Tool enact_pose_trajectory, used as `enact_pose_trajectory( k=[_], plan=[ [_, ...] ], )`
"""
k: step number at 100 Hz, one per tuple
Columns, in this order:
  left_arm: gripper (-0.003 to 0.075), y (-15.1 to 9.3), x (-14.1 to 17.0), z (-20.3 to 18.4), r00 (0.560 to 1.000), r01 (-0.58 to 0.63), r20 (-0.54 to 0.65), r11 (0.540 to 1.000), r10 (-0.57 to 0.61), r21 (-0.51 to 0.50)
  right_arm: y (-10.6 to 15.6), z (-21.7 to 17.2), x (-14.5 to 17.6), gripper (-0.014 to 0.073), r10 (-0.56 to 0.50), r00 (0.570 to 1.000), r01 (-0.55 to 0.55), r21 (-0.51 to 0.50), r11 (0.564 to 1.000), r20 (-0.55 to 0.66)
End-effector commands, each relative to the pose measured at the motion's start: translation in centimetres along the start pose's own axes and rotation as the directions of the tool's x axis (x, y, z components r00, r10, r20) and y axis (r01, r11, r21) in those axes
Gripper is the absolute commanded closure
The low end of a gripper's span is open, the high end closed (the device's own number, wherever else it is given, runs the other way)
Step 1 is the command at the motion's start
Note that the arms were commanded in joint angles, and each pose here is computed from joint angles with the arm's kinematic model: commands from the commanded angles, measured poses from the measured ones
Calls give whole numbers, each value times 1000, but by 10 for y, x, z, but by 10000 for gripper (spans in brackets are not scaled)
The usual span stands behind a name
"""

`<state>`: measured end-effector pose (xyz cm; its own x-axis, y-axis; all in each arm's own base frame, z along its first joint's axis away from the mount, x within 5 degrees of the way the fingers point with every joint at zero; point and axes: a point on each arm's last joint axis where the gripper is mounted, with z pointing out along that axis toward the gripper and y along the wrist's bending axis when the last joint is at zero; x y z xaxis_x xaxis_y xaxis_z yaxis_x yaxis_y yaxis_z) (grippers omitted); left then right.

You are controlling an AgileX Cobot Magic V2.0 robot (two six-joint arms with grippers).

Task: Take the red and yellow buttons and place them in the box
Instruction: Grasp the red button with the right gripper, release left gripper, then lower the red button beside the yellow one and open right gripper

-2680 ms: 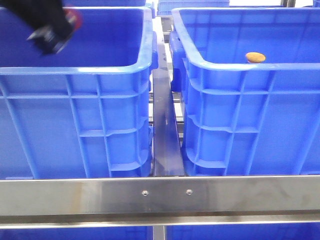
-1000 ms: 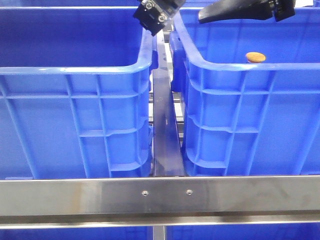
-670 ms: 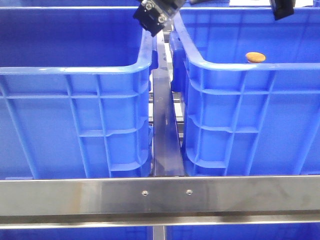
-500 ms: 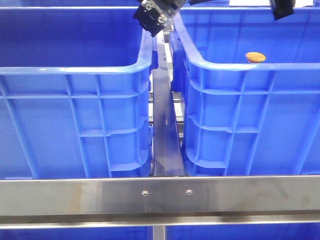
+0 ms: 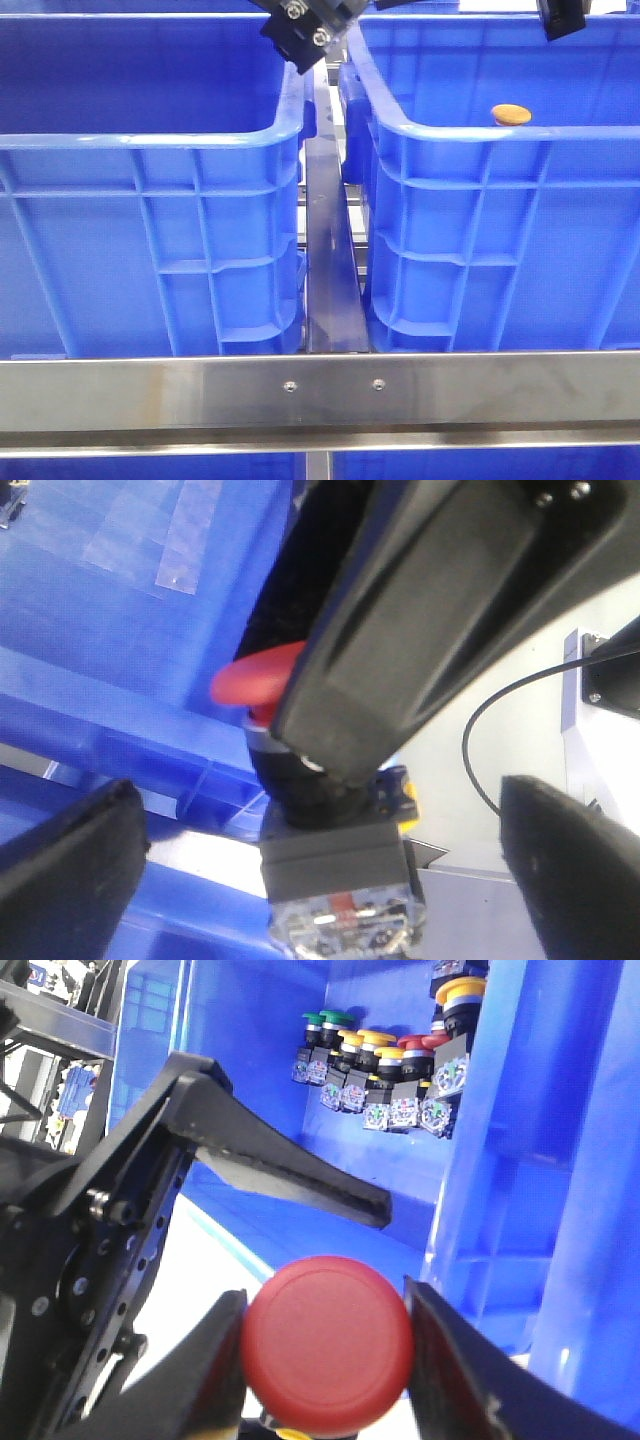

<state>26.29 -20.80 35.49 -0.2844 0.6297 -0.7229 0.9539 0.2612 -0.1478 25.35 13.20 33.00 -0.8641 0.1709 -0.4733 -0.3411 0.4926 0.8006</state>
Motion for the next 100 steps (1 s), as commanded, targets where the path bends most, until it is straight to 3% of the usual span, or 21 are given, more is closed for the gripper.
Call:
enact_pose_trajectory(
  k=[1, 24, 51, 61, 79, 92, 100],
  plan=[
    [40, -13, -17, -19, 996, -24, 91, 1000, 24, 1, 18, -17, -10, 465, -28, 997, 32, -63, 998, 72],
    [40, -9, -18, -34, 997, -30, 76, 1000, 30, 1, -2, -62, -29, 465, -15, 980, 14, 3, 1000, 197],
    [40, -6, -15, -36, 998, -26, 60, 1000, 26, -1, -42, -115, -54, 465, -139, 899, 39, 240, 970, 416],
    [40, -7, -15, -36, 998, -26, 56, 1000, 26, 5, -54, -124, -62, 465, -276, 855, 97, 388, 917, 439],
    [40, -8, -14, -36, 999, -25, 44, 999, 24, 21, -74, -130, -73, 465, -513, 780, 217, 614, 759, 358],
    [40, -9, -13, -36, 999, -25, 43, 999, 24, 23, -91, -129, -79, 465, -579, 763, 253, 692, 676, 287],
    [40, -9, -13, -36, 999, -25, 43, 999, 24, 23, -105, -126, -84, 465, -581, 770, 243, 721, 649, 263]
  ],
)
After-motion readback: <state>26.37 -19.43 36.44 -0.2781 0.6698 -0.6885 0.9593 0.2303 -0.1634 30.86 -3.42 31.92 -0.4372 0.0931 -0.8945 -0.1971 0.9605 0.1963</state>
